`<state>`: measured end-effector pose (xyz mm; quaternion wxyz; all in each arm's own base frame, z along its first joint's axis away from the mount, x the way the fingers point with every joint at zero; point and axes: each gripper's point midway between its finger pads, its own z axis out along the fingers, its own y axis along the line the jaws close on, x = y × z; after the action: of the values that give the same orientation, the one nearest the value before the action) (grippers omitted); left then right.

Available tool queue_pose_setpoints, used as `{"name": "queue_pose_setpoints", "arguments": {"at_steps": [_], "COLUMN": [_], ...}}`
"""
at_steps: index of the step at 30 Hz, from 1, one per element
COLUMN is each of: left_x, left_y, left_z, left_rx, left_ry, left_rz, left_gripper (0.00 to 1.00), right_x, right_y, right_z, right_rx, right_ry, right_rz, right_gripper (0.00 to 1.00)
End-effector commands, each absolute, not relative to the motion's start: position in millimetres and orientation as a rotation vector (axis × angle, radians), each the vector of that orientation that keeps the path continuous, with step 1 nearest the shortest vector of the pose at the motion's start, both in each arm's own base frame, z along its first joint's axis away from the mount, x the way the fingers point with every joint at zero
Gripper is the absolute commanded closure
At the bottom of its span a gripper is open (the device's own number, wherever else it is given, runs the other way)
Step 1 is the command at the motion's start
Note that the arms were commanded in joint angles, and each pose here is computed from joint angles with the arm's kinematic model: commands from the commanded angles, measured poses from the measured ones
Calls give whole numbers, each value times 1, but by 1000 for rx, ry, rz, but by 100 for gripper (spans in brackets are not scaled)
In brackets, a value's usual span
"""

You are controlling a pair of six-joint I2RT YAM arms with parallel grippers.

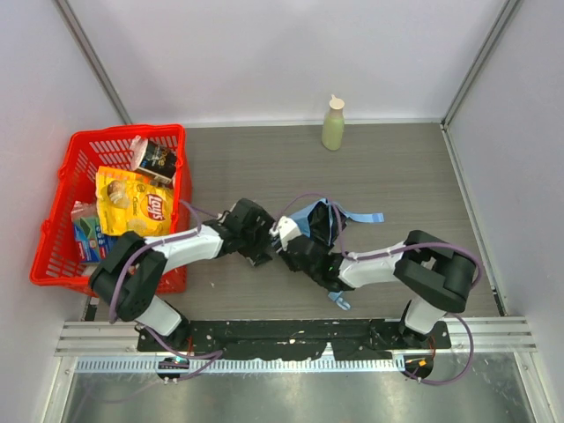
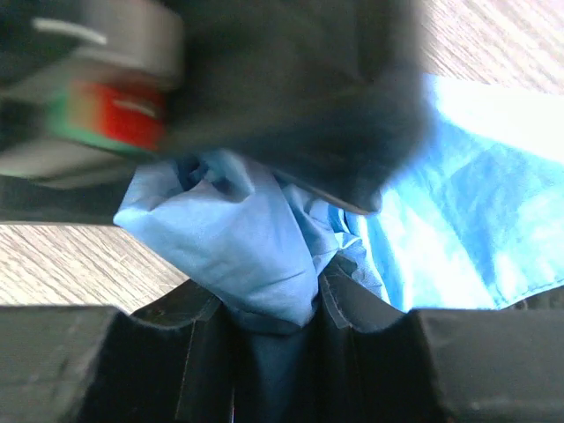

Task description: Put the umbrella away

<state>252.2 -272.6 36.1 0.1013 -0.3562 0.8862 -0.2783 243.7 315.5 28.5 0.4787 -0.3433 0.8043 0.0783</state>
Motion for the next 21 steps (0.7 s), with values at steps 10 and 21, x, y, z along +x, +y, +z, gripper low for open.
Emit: {"name": "queue_pose_setpoints", "arguments": {"at_steps": [10,21], "left_x": [260,281], "left_y": [-271,-269], "left_z": [49,88], "left_rx": [-889,-783], "left_ry": [2433,2297], "left_rz": [-1005,-1047], "left_gripper": [0,0], "right_x": [195,202], "right_y": [296,294], "right_z": [-5,-13], "right_rx": [-717,-727], "right_ry": [2365,2512], "right_rz": [954,1164], "right_gripper": [99,99]}}
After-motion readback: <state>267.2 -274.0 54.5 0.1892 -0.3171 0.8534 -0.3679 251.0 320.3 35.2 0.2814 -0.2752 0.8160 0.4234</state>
